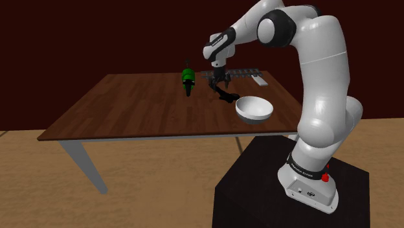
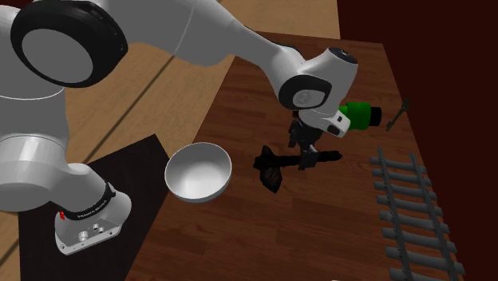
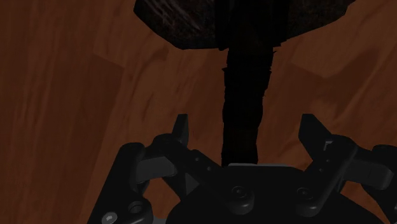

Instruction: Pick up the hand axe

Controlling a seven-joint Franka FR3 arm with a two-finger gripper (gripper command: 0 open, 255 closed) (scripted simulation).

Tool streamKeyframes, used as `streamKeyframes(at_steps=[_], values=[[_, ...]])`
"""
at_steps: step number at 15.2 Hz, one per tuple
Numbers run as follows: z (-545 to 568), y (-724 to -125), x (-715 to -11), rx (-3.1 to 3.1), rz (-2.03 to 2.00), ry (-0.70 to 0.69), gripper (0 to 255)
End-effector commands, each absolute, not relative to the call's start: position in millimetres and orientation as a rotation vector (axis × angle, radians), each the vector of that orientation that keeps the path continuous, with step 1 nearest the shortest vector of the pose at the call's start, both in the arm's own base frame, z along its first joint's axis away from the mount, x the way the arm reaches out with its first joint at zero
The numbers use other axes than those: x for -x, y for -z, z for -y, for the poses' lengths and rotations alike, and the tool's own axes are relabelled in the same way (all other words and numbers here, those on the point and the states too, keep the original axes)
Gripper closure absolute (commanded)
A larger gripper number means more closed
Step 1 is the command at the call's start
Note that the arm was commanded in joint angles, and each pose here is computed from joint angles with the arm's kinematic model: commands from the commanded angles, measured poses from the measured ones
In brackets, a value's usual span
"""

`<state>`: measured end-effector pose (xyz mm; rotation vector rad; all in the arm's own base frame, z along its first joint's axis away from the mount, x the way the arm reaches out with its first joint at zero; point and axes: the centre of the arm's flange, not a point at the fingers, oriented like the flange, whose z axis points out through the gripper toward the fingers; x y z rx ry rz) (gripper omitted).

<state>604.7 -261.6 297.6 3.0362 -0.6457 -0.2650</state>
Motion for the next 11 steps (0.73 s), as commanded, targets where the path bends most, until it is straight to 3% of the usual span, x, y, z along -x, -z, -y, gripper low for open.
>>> streamKeyframes(at_steps=[1, 4, 5, 11], values=[[260.8, -287.0, -604.9, -3.036, 0.646, 0.264, 0], [260.8, -284.0, -604.9, -3.036, 0.646, 0.264, 0], [260.8, -284.0, -604.7, -3.036, 0.646, 0.264, 255], [260.7, -284.0, -604.7, -3.036, 0.646, 0.264, 255]])
